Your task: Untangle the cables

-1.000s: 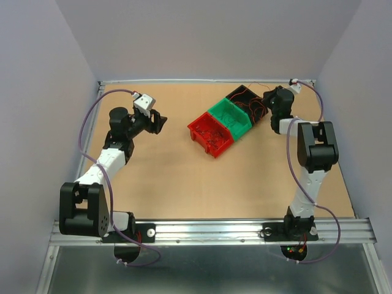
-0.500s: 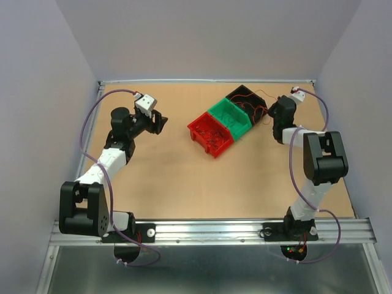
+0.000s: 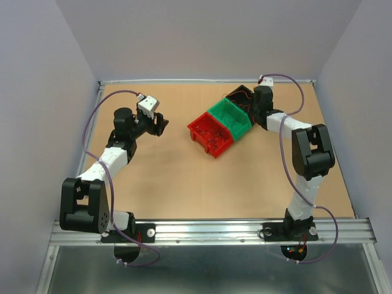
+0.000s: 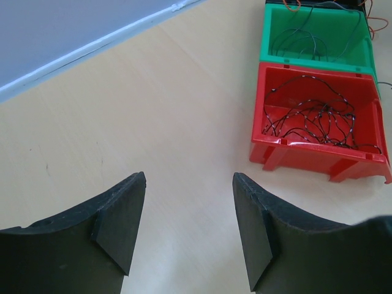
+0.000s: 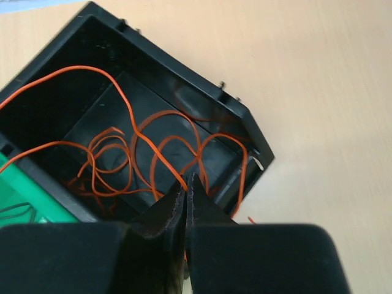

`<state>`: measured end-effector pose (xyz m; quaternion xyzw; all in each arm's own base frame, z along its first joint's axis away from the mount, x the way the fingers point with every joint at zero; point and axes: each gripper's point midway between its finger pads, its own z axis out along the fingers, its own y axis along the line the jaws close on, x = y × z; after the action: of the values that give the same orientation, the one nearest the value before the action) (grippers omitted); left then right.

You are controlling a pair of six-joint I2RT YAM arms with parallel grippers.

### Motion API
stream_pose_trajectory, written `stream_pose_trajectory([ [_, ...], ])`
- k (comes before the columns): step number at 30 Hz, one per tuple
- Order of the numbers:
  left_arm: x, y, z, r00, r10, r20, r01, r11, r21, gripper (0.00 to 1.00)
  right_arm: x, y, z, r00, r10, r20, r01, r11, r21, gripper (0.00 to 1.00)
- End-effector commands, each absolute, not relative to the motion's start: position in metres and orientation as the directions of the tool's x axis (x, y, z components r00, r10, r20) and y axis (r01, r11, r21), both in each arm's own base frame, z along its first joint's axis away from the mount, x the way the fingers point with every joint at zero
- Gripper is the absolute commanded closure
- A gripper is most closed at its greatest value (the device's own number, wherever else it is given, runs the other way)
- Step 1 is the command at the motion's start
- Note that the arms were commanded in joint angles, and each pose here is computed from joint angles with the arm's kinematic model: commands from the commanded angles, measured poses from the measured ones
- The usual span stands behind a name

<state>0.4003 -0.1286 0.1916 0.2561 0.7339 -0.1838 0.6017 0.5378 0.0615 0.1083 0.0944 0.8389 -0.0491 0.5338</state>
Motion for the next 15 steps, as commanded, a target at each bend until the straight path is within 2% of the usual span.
stream_pose_trajectory([
  [1,0.410,-0.132,0.220,-0.063,0.159,-0.985,0.599,0.796,0.090,0.30,0.552,0.072,0.122,-0.485,0.010,-0.874,0.121,0.991,-0.056,0.99],
  [8,0.410,-0.134,0.218,-0.069,0.164,-0.984,0.601,0.794,0.090,0.30,0.582,0.081,0.086,-0.611,-0.046,-0.790,0.067,0.992,-0.110,0.99],
  [9,0.410,-0.134,0.217,-0.072,0.166,-0.984,0.603,0.793,0.089,0.30,0.578,0.078,0.062,-0.668,-0.056,-0.742,0.056,0.991,-0.125,0.99],
  [15,0.410,-0.135,0.218,-0.070,0.169,-0.983,0.603,0.792,0.093,0.30,0.584,0.080,0.035,-0.729,-0.046,-0.683,0.001,0.998,-0.068,1.00],
])
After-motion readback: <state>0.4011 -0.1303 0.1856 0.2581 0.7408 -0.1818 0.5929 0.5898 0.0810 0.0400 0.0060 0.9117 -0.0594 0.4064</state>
